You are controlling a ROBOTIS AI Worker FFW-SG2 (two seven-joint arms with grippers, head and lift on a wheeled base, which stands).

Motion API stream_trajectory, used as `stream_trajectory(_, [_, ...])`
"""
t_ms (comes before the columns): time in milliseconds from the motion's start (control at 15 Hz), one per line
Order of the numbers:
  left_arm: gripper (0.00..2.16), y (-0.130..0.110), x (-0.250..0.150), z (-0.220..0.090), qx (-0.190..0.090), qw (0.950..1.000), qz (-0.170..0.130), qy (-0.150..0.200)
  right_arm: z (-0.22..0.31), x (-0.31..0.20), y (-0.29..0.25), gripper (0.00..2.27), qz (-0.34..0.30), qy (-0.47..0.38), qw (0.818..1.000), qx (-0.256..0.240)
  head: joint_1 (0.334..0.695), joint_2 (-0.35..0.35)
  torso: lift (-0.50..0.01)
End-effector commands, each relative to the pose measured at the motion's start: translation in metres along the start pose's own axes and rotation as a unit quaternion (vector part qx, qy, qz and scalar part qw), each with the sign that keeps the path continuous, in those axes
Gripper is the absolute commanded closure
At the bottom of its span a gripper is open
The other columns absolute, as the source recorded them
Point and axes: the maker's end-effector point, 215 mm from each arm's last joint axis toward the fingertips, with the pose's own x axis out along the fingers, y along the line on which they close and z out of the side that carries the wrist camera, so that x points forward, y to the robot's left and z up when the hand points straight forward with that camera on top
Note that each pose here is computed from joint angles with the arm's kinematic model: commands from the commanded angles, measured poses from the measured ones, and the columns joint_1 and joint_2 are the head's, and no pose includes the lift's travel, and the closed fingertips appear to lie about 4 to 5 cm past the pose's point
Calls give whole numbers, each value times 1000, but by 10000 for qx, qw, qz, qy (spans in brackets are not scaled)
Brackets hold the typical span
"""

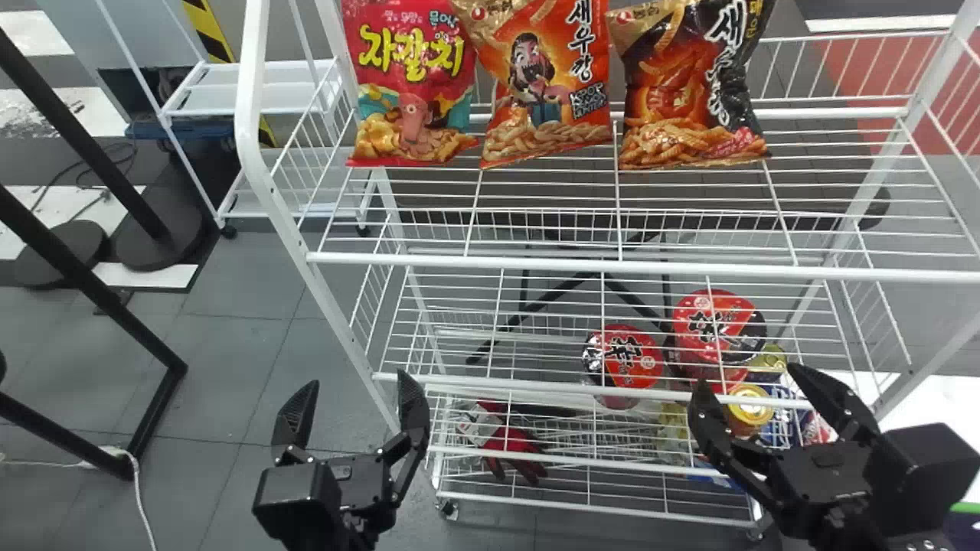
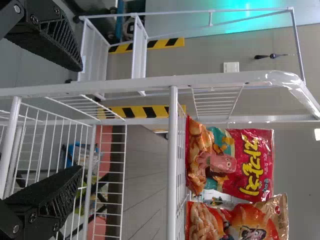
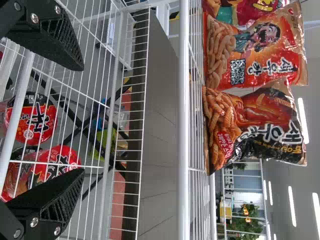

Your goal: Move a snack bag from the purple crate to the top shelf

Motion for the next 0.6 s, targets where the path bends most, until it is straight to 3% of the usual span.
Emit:
stream_trajectory(0, [124,0,0,-1,1,10000,-1,2,0,0,0,90,0,5,10000,0,695,137,-146])
stream_trajectory(533, [124,1,0,-1,5,10000,6,0,-3,0,0,90,-5,27,10000,-9,695,138,-177])
